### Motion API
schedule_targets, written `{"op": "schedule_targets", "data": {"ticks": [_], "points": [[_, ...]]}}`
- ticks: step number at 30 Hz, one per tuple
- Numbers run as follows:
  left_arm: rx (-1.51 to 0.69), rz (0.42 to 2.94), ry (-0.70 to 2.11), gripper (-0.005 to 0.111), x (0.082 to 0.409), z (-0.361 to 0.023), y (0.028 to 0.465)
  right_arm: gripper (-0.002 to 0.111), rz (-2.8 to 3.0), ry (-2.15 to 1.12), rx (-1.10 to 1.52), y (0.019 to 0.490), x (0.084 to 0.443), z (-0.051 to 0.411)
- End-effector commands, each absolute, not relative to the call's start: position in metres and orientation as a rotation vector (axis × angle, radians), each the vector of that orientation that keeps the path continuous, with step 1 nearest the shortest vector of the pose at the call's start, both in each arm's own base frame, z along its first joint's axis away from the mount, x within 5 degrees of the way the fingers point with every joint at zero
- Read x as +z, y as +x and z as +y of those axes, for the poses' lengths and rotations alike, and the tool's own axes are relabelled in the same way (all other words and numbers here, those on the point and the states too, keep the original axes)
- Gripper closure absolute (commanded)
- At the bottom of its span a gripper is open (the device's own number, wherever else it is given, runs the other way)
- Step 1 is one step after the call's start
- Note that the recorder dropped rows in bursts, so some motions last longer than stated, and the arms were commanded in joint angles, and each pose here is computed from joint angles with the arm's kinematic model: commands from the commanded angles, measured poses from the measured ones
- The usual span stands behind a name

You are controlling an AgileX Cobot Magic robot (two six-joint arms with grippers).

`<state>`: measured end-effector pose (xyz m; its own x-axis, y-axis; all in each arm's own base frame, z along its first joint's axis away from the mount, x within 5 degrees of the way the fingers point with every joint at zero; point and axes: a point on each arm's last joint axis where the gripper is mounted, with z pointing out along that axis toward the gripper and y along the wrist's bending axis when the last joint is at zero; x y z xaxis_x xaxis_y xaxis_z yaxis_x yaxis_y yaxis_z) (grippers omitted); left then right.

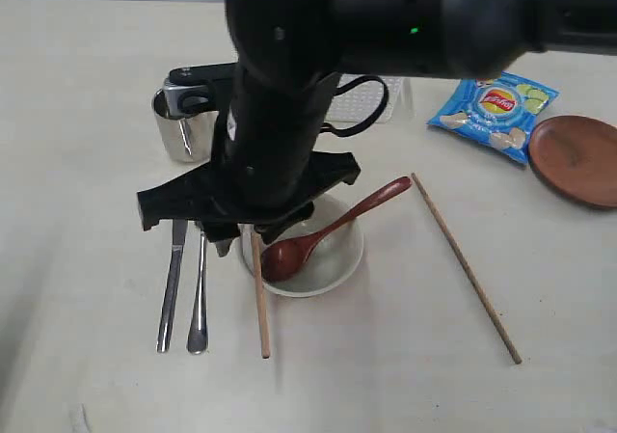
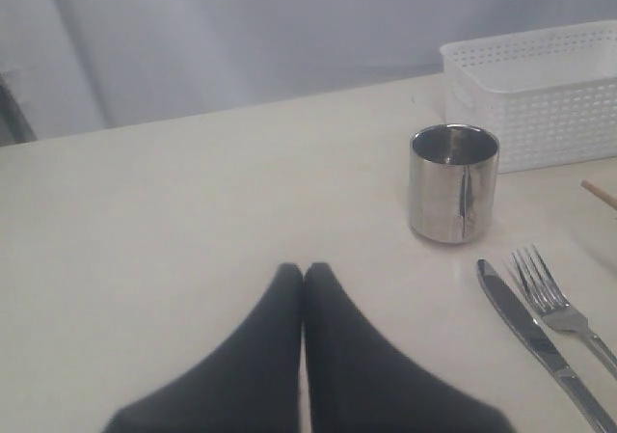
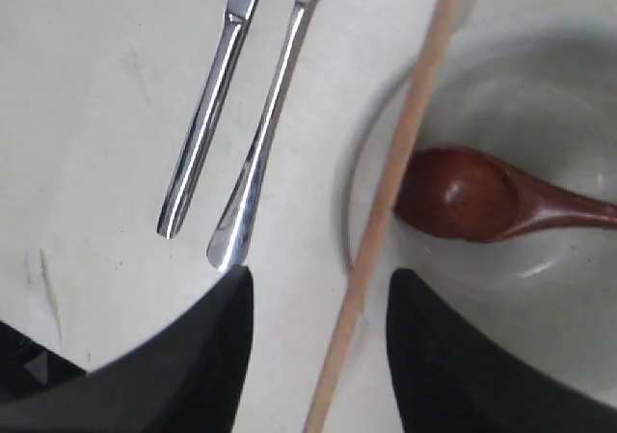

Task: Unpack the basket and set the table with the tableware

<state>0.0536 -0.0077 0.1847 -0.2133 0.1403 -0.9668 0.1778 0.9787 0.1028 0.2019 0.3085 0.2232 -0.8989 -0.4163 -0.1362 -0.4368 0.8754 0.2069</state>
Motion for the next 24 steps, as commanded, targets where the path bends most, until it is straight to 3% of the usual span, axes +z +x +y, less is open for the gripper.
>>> {"op": "schedule_targets", "data": {"ticks": [1,6,24], "points": [[-0.042,1.791,0.227,0.107,0.184,-0.008,0.053,0.066,2.918,-0.687,0.256,0.213,0.233,0.319],[-0.042,1.791,0.227,0.107,0.184,-0.008,0.053,0.066,2.94,-0.659,0.104,0.219,0.236,0.316],[-0.042,1.791,0.227,0.107,0.184,-0.008,0.053,0.066,3.014,-0.697,0.019,0.223,0.187,0.331]]}}
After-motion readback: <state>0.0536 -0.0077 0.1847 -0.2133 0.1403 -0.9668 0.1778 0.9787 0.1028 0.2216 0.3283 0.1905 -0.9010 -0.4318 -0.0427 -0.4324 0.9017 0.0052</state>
